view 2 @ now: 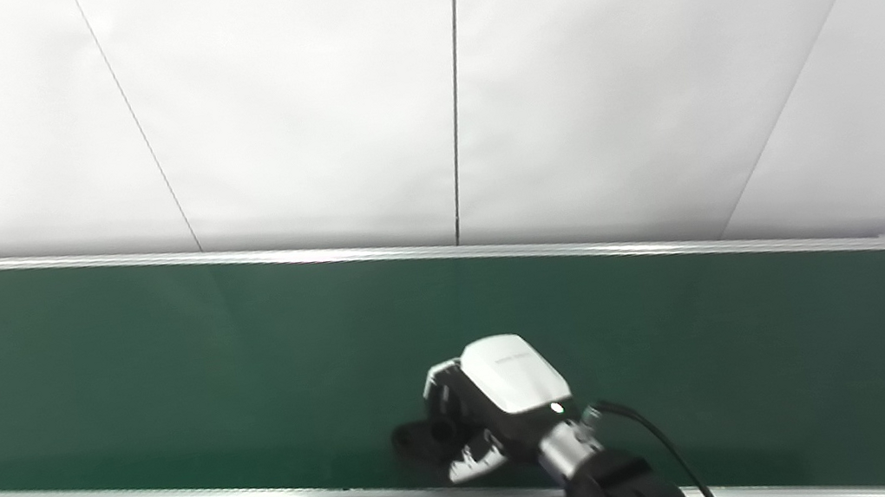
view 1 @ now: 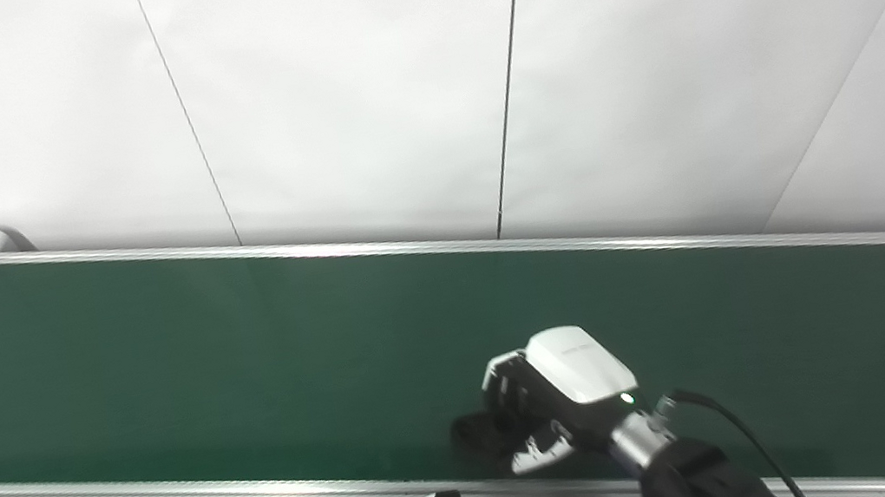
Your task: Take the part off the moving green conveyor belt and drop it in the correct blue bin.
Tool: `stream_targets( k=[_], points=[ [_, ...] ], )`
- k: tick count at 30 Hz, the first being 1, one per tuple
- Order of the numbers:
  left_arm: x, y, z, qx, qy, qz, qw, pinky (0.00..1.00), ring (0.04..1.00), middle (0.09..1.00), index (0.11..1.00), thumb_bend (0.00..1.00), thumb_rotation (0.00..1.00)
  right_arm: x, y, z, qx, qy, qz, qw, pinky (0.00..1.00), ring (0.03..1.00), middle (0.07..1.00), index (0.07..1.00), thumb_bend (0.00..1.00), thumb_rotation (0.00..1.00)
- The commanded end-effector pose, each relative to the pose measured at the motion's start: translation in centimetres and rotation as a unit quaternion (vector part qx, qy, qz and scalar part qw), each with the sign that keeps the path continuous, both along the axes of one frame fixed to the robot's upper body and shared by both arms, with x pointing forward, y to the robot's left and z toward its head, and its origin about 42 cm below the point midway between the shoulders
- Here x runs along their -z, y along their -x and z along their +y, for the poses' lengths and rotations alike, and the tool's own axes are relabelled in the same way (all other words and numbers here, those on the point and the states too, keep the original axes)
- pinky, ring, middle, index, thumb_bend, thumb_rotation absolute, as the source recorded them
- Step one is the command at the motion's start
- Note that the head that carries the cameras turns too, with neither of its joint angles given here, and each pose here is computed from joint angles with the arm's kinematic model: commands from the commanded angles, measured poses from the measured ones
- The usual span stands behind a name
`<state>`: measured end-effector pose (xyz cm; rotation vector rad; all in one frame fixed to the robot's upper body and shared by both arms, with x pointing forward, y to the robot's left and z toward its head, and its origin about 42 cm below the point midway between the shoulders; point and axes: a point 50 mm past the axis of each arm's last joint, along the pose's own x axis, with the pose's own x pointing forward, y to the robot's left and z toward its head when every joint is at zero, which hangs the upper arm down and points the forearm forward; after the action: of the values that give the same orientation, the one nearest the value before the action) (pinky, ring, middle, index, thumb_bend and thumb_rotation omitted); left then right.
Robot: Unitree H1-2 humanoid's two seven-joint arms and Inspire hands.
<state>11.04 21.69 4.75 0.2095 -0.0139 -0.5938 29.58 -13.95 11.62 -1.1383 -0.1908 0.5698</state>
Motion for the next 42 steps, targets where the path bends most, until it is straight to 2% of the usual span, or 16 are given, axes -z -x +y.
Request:
stream_targets(
  k=[1, 2, 4, 6, 11, 17, 19, 22, 26, 29, 32, 35, 37, 39, 40, 42],
  points=[
    [-1.0, -0.2, 0.1, 0.004, 0.013, -0.027, 1.000, 0.77, 0.838, 0.895, 0.896, 0.87, 0.42, -2.9, -0.3, -0.3, 0.014, -0.043, -0.048, 0.998, 0.27, 0.382, 0.482, 0.518, 0.51, 0.00],
    [-1.0, -0.1, 0.1, 0.003, 0.014, -0.027, 1.000, 0.77, 0.836, 0.894, 0.894, 0.88, 0.42, -3.3, -0.1, -0.6, 0.019, -0.052, -0.054, 0.997, 0.25, 0.389, 0.495, 0.503, 0.51, 0.00],
    [-1.1, -0.1, 0.1, 0.003, 0.017, -0.027, 0.999, 0.76, 0.834, 0.892, 0.893, 0.88, 0.42, -4.0, 0.7, -1.1, 0.031, -0.070, -0.065, 0.995, 0.23, 0.351, 0.458, 0.542, 0.51, 0.00],
    [-1.2, -0.1, 0.1, 0.004, 0.022, -0.026, 0.999, 0.76, 0.835, 0.893, 0.894, 0.87, 0.40, -4.7, 1.6, -1.7, 0.045, -0.088, -0.070, 0.993, 0.19, 0.386, 0.498, 0.496, 0.52, 0.00],
    [-1.3, -0.1, 0.2, 0.001, 0.021, -0.030, 0.999, 0.75, 0.826, 0.888, 0.891, 0.88, 0.43, -6.1, 4.6, -3.4, 0.070, -0.134, -0.083, 0.985, 0.19, 0.402, 0.505, 0.486, 0.52, 0.00],
    [-1.8, -0.2, 0.2, 0.000, 0.037, -0.030, 0.999, 0.74, 0.821, 0.882, 0.887, 0.89, 0.41, -6.6, 8.5, -4.7, 0.091, -0.146, -0.066, 0.983, 0.18, 0.404, 0.502, 0.484, 0.52, 0.00],
    [-2.0, -0.3, 0.2, 0.001, 0.043, -0.029, 0.999, 0.75, 0.825, 0.887, 0.890, 0.88, 0.41, -6.2, 9.8, -5.1, 0.093, -0.147, -0.054, 0.983, 0.18, 0.399, 0.503, 0.484, 0.52, 0.00],
    [-2.4, -0.6, 0.2, 0.001, 0.050, -0.031, 0.998, 0.74, 0.823, 0.889, 0.891, 0.88, 0.40, -5.4, 11.2, -5.5, 0.087, -0.139, -0.031, 0.986, 0.20, 0.337, 0.455, 0.541, 0.51, 0.00],
    [-3.0, -1.1, 0.2, -0.003, 0.051, -0.029, 0.998, 0.74, 0.821, 0.886, 0.890, 0.88, 0.40, -3.4, 13.6, -5.8, 0.085, -0.116, 0.023, 0.989, 0.24, 0.346, 0.455, 0.548, 0.51, 0.00],
    [-3.4, -1.5, 0.3, -0.002, 0.048, -0.025, 0.999, 0.76, 0.833, 0.894, 0.897, 0.89, 0.41, -2.3, 14.7, -6.2, 0.088, -0.097, 0.037, 0.991, 0.27, 0.361, 0.476, 0.539, 0.51, 0.00],
    [-3.8, -1.7, 0.4, -0.003, 0.049, -0.023, 0.999, 0.77, 0.838, 0.895, 0.898, 0.89, 0.41, -1.6, 15.3, -6.7, 0.088, -0.080, 0.042, 0.992, 0.24, 0.411, 0.445, 0.524, 0.51, 0.00],
    [-3.9, -1.8, 0.4, -0.004, 0.051, -0.023, 0.998, 0.76, 0.835, 0.891, 0.899, 0.89, 0.40, -0.6, 15.5, -7.4, 0.074, -0.044, 0.054, 0.995, 0.20, 0.347, 0.444, 0.541, 0.51, 0.00],
    [-4.0, -1.8, 0.4, -0.005, 0.052, -0.021, 0.998, 0.76, 0.836, 0.890, 0.899, 0.90, 0.39, 0.4, 15.3, -7.8, 0.066, -0.009, 0.066, 0.996, 0.20, 0.371, 0.480, 0.511, 0.51, 0.00],
    [-4.1, -1.7, 0.5, -0.006, 0.054, -0.016, 0.998, 0.76, 0.837, 0.889, 0.897, 0.90, 0.38, 1.1, 15.2, -7.9, 0.060, 0.025, 0.079, 0.995, 0.19, 0.290, 0.463, 0.499, 0.52, 0.00],
    [-4.2, -1.6, 0.5, -0.006, 0.056, -0.014, 0.998, 0.77, 0.839, 0.889, 0.896, 0.90, 0.38, 1.2, 15.1, -7.9, 0.057, 0.035, 0.082, 0.994, 0.20, 0.280, 0.422, 0.515, 0.52, 0.00],
    [-4.1, -1.6, 0.5, -0.006, 0.055, -0.017, 0.998, 0.76, 0.838, 0.888, 0.898, 0.90, 0.38, 1.7, 14.8, -7.7, 0.048, 0.066, 0.099, 0.992, 0.21, 0.286, 0.447, 0.503, 0.52, 0.00]
  ],
)
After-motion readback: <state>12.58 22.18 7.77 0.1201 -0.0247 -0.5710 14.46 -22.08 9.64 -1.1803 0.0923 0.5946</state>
